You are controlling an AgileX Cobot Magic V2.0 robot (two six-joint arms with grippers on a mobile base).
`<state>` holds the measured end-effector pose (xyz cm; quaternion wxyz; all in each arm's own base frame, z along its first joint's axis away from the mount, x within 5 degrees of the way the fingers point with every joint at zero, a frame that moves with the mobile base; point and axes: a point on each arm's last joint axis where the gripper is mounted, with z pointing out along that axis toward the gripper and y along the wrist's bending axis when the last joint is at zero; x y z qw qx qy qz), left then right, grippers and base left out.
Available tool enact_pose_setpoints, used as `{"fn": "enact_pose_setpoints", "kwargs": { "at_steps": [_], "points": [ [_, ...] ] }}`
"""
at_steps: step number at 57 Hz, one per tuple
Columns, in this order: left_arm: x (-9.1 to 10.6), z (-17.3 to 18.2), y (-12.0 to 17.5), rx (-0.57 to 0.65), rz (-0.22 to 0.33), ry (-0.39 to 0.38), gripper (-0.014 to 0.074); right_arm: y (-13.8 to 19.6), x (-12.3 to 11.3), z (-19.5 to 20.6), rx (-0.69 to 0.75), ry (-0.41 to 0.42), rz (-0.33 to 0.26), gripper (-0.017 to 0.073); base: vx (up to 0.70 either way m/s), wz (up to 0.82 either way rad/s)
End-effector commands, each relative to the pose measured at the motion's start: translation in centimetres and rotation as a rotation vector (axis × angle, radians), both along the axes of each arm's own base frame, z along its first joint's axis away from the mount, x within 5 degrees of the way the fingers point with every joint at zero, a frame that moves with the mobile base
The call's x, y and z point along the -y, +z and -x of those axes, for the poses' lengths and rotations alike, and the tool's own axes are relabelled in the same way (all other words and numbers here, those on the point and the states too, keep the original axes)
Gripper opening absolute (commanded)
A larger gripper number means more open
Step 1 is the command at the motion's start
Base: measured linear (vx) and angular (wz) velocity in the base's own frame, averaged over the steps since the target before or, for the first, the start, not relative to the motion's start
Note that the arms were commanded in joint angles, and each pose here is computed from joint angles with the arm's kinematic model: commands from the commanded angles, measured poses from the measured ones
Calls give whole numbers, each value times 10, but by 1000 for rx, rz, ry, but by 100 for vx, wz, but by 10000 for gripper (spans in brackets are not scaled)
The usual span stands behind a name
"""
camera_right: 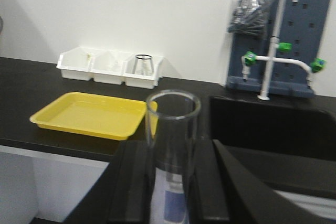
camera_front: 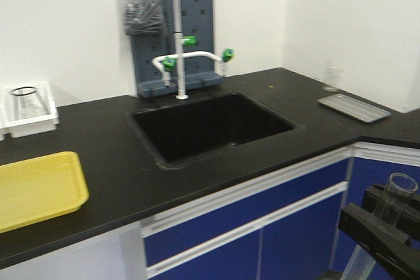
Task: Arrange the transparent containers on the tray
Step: 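Drive the base to the counter with the yellow tray, holding both tubes, then bring both grippers with tubes forward over the yellow tray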
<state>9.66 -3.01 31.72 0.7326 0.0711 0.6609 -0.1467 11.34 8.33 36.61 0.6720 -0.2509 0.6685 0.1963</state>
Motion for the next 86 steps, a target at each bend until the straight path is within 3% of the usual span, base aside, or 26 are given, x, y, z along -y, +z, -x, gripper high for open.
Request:
{"fn": "enact_pose_setpoints", "kwargs": {
  "at_steps": [1,45,86],
  "points": [
    [1,2,18,91,46,-24,174,18,4,0,95,-30,-60,138,11,50],
    [1,2,18,91,46,-24,174,18,4,0,95,-30,-60,138,15,50],
    [1,2,18,91,46,-24,174,18,4,0,95,-30,-60,138,23,14]
  ]
}}
